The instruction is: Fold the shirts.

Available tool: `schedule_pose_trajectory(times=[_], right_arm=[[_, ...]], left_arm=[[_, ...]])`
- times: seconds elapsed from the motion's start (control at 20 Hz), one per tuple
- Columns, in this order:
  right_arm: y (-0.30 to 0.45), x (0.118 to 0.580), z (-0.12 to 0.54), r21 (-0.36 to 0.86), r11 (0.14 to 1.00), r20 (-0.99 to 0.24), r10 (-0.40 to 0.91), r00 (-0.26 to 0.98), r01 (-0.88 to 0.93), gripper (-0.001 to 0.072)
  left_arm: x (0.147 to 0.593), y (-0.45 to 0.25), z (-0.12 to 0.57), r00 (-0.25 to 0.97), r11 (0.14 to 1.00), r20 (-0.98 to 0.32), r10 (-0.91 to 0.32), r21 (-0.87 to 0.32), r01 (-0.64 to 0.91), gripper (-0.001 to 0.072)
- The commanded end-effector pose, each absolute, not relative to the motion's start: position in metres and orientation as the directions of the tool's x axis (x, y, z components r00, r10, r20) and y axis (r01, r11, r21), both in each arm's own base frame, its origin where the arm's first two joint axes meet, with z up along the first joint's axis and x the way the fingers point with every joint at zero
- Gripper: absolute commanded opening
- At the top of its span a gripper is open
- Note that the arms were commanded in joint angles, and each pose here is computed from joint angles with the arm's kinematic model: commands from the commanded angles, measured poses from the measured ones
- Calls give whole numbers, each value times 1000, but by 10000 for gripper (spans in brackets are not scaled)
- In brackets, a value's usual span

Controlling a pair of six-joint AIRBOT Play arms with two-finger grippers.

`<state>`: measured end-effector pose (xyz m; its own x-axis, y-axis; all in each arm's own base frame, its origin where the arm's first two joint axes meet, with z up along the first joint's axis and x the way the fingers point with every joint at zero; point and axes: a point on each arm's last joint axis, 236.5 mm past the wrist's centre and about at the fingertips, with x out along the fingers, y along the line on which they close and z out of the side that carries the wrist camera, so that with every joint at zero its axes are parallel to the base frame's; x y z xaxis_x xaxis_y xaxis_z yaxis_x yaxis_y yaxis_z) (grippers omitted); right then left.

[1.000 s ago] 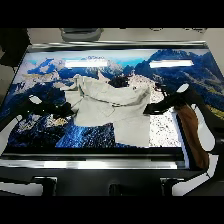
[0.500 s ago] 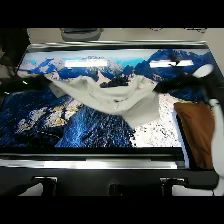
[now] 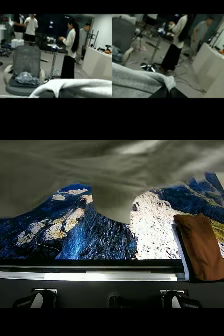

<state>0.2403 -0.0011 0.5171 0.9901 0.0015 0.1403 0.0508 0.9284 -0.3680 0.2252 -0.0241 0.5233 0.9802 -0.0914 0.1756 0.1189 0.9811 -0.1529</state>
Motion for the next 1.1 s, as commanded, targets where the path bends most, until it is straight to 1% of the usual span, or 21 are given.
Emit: schedule_pose_trajectory(times=[0.0, 0.05, 0.1, 0.15, 0.25, 0.3, 0.35, 0.4, 0.45, 0.5, 0.55, 0.6, 0.65, 0.75, 0.8, 0.9, 0.95, 1.05], right_arm=[[-17, 182, 532, -378, 905, 209, -120, 971, 193, 52], [-19, 185, 526, -383, 905, 183, -125, 975, 188, 52], [-20, 195, 517, -384, 908, 141, -124, 982, 170, 52], [-23, 209, 503, -386, 911, 78, -124, 989, 145, 52], [-32, 251, 456, -374, 925, -118, -117, 986, 64, 52], [-37, 278, 419, -365, 931, -267, -106, 958, 1, 51], [-44, 307, 383, -349, 936, -386, -94, 918, -51, 51], [-48, 338, 342, -310, 945, -501, -68, 863, -105, 51], [-49, 368, 301, -255, 955, -589, -28, 808, -152, 51], [-47, 399, 256, -182, 964, -666, 24, 746, -193, 51], [-41, 426, 216, -111, 968, -717, 78, 693, -224, 51], [-34, 456, 176, -57, 968, -753, 119, 648, -245, 51], [-25, 487, 140, -26, 966, -763, 146, 630, -256, 51], [-2, 532, 82, 43, 968, -764, 191, 617, -246, 52], [7, 549, 62, 102, 974, -753, 209, 624, -202, 53], [26, 571, 30, 241, 965, -734, 250, 631, -102, 53], [35, 575, 16, 288, 954, -734, 272, 622, -78, 53], [52, 576, 1, 328, 941, -742, 309, 596, -80, 53]], left_arm=[[191, -22, 525, 983, 990, 184, -24, -133, 49, 29], [201, -20, 510, 993, 990, 115, -28, -136, 44, 28], [214, -19, 487, 999, 988, 20, -43, -149, 45, 29], [231, -16, 455, 993, 985, -106, -60, -168, 42, 29], [263, -7, 383, 932, 976, -348, -102, -215, 27, 29], [278, -3, 346, 886, 972, -446, -124, -233, 19, 30], [294, 3, 305, 834, 965, -533, -147, -263, 2, 30], [309, 6, 263, 777, 957, -605, -174, -291, -13, 29], [323, 7, 226, 730, 948, -654, -199, -316, -25, 29], [339, 7, 188, 687, 942, -692, -219, -333, -35, 29], [354, 7, 155, 656, 937, -719, -232, -346, -48, 29], [372, 8, 121, 626, 930, -742, -238, -361, -75, 29], [389, 9, 93, 600, 924, -763, -242, -370, -98, 30], [423, 10, 41, 550, 906, -794, -261, -397, -144, 30], [439, 9, 18, 528, 889, -801, -281, -425, -172, 30], [459, 10, -18, 476, 861, -820, -318, -460, -216, 31], [463, 10, -31, 448, 857, -830, -331, -464, -226, 31], [466, 6, -49, 391, 849, -845, -365, -474, -233, 32]])
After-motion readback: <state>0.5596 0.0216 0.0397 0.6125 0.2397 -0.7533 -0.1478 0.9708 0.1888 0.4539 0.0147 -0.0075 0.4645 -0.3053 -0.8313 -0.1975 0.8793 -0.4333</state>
